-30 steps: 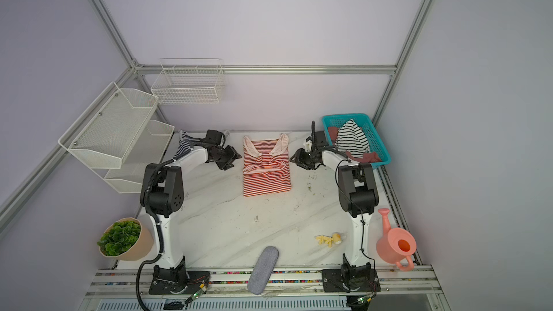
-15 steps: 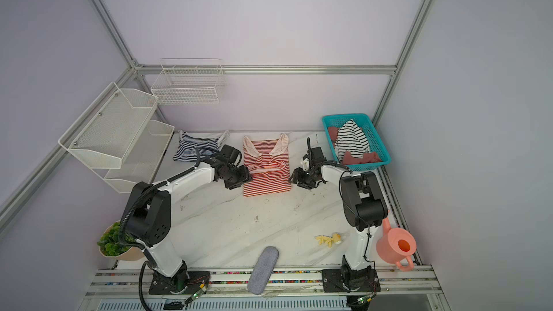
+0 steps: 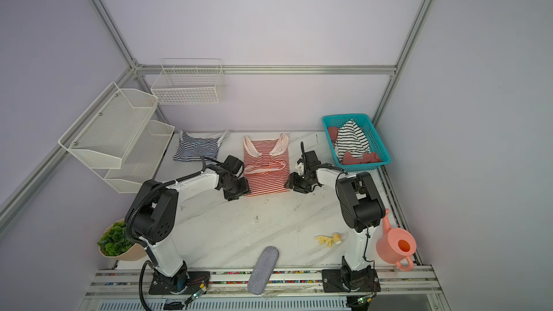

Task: Fold and stack tank tops
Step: Fold the tank top at the top-center of the table.

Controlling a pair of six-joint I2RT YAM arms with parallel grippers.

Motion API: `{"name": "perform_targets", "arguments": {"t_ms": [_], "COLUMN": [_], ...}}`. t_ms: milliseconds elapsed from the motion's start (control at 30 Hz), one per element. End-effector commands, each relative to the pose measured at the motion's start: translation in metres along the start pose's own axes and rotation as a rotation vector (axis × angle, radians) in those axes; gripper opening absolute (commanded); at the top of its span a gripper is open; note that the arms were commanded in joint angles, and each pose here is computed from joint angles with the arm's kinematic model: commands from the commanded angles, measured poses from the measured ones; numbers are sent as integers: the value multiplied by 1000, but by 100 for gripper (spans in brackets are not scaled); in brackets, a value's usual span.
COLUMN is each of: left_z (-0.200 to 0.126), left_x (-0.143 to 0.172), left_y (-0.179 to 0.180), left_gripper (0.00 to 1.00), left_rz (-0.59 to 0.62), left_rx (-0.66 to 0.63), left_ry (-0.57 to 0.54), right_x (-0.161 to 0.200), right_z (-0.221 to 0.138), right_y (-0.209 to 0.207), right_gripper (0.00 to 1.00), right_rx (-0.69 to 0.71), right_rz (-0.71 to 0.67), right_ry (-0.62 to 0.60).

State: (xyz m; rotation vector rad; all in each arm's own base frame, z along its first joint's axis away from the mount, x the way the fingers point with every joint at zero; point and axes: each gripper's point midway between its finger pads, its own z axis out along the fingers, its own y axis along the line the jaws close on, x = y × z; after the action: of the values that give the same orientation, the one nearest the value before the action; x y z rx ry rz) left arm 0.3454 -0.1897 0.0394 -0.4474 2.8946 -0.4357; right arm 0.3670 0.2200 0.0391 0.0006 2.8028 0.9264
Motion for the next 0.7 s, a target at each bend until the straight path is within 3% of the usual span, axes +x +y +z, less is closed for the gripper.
{"name": "perform_targets", "arguments": {"t_ms": [0,200,367,500,633,667], "left_z": [10,19,29,33,31,29], "left_x": [5,8,11,13,15,15], "left_y": [2,0,2,2,-2,-3], "left_gripper": [61,59,50,34,16,10], "left_rz": [-26,-45,-56,-59,-48,-44], "left_rx": [10,33,34,48,67,75], "left_ry": [9,26,41,50,54,51], "right_x": [11,17,19,20,22,22], "right_z": [13,20,24,25,23,22], "right_y": [-13,-19,-18,-19,-17,-15], "right_gripper": [51,45,36,23,0,0], "right_rx": [43,54,49,46,53,57], "right_rz": [8,13,12,14,8,3], "right_ry": [41,63,72,76,73,73]}}
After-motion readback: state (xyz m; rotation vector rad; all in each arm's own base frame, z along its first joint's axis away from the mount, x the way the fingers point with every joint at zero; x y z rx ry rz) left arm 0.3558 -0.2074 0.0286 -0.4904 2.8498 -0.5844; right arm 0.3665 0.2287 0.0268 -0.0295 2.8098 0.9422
